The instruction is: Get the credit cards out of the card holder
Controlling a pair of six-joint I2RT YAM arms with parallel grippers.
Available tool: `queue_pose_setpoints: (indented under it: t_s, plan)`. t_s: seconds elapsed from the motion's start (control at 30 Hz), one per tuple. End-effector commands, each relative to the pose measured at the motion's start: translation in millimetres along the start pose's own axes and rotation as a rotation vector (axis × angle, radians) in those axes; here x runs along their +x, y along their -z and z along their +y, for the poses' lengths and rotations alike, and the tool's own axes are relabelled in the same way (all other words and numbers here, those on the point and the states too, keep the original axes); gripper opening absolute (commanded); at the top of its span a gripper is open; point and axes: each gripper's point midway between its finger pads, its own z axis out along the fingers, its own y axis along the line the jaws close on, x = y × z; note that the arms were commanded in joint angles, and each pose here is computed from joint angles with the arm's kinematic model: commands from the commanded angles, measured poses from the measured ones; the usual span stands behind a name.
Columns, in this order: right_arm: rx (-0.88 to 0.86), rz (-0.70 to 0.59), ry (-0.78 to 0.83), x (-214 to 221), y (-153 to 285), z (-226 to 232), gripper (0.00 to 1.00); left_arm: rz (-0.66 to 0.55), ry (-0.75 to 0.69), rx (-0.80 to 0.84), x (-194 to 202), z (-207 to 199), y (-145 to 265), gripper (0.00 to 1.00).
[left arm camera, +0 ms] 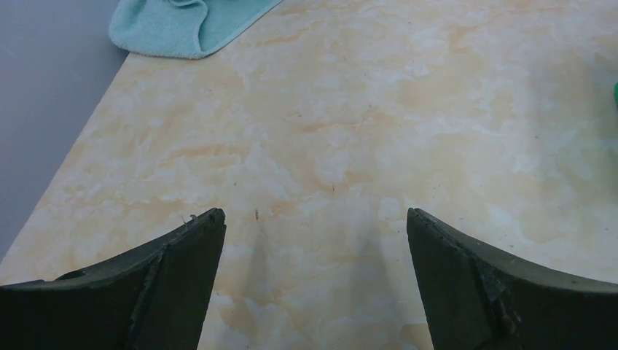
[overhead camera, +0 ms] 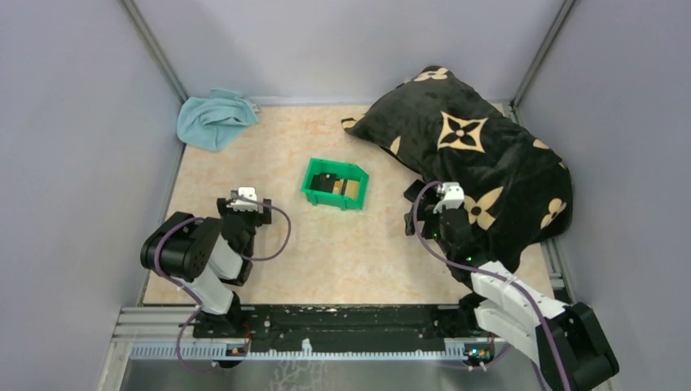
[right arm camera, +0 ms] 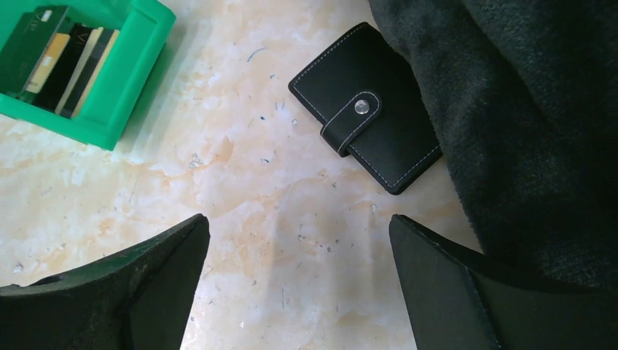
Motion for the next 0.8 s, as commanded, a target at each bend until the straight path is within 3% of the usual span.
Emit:
queue_pose_setpoints:
  t_s: [0.0,0.17,0.4,0.5,0.57,0.63,0.7,0.77]
  plan:
    - [-0.031,-0.107,-0.032,-26.1,3.3,8.5,0.94,-0.182,0.08,-0.018,-47.9,4.7,-4.3,1.0]
    - [-0.027,-0.107,-0.034,-24.5,4.3,7.2,0.93,-0.183,0.08,-0.02,-48.0,5.3,-4.3,1.0]
    - [-0.042,-0.177,-0.042,-35.2,13.0,7.2,0.7,-0.178,0.079,-0.019,-47.6,4.8,-5.8,1.0]
    - [-0.008,-0.215,-0.068,-36.9,16.3,-0.8,0.56,-0.24,0.055,-0.019,-60.1,6.1,9.0,1.0]
    - [-0.009,-0.221,-0.067,-38.0,16.6,-0.8,0.45,-0.276,-0.034,-0.074,-82.5,-1.9,14.8,1.0]
    - [-0.002,-0.216,-0.068,-37.8,15.7,-1.5,0.36,-0.33,-0.154,0.012,-107.7,-38.1,24.1,0.99]
    - [0.008,-0.21,-0.072,-35.4,13.6,-3.1,0.26,-0.408,-0.125,0.08,-135.1,-64.3,34.3,0.99]
    - [0.026,-0.198,-0.072,-35.1,10.6,-4.9,0.12,-0.401,-0.123,0.125,-148.0,-91.7,38.3,0.99]
